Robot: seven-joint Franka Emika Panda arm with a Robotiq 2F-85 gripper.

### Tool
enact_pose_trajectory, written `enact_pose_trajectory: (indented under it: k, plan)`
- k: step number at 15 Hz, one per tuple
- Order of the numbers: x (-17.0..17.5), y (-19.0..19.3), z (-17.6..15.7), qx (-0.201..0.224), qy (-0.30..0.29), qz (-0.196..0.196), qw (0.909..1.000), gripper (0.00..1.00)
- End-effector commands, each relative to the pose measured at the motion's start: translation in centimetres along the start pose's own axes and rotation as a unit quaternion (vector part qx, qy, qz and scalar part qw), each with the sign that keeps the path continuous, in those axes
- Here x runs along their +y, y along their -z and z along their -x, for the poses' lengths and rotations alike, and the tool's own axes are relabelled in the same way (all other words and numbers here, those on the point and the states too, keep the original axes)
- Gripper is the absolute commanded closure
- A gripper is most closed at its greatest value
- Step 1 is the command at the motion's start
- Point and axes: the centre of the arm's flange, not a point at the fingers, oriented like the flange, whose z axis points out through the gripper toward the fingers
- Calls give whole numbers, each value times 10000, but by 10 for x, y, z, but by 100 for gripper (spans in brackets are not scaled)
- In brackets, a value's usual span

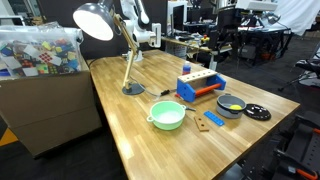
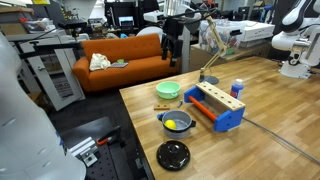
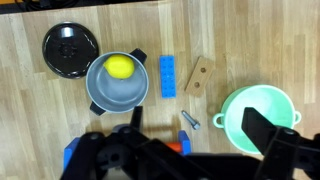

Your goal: Pick the wooden object on the table and put it in the green bowl

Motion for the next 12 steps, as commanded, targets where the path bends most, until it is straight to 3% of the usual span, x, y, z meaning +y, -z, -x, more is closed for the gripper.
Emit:
enact_pose_trajectory:
  k: [1,7,12]
  plan:
    - [-10,-4,-7,43,-110,59,9999,0]
    - [-37,-51,-13,-267,-37,177,9995,0]
    - [-36,-70,-10,-481,6,204,9986,0]
